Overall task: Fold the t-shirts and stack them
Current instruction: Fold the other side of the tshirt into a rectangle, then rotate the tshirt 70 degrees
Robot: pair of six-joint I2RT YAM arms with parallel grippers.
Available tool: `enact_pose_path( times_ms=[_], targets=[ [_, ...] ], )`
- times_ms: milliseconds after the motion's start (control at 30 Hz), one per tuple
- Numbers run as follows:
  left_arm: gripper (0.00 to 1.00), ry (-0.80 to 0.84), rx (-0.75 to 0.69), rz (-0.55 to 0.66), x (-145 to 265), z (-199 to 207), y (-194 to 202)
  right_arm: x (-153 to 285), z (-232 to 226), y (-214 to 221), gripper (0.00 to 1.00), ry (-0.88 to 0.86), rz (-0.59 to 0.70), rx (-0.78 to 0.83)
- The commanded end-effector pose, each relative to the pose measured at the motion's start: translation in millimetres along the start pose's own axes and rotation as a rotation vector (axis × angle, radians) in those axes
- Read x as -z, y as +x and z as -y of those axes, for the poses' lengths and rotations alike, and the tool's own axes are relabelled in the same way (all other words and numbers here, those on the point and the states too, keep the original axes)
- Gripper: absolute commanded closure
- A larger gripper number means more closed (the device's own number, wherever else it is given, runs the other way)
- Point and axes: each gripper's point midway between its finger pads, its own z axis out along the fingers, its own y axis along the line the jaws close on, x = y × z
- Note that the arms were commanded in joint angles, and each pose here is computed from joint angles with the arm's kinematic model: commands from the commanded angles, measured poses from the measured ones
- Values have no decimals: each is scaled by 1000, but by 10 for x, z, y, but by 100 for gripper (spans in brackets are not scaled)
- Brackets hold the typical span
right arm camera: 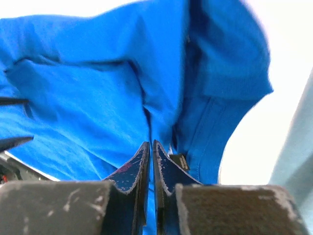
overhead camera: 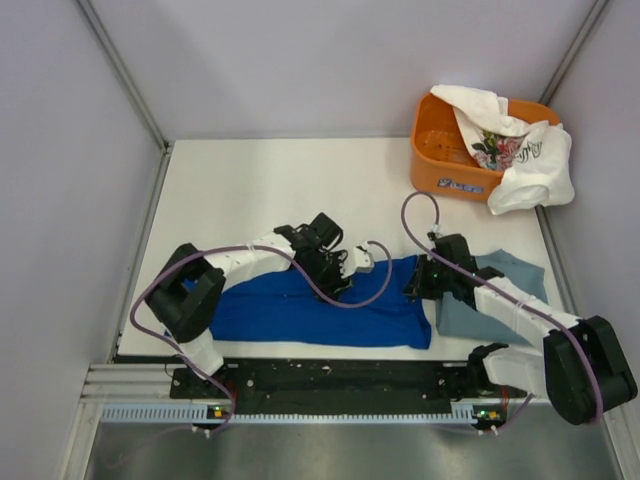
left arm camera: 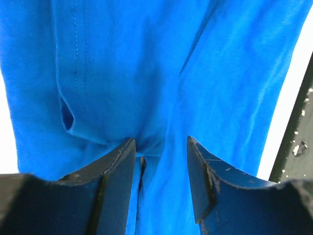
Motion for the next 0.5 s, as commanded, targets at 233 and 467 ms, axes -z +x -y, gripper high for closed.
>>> enact_pose_path(
  times_ms=[233,467],
  targets=[
    [55,-212,47,63,876,-452,2,95,83,-891,92,265,96,237],
    [75,-518,355,-63,1542,-1079,1268,-167,141,-819,92,299,-14,271]
  ],
)
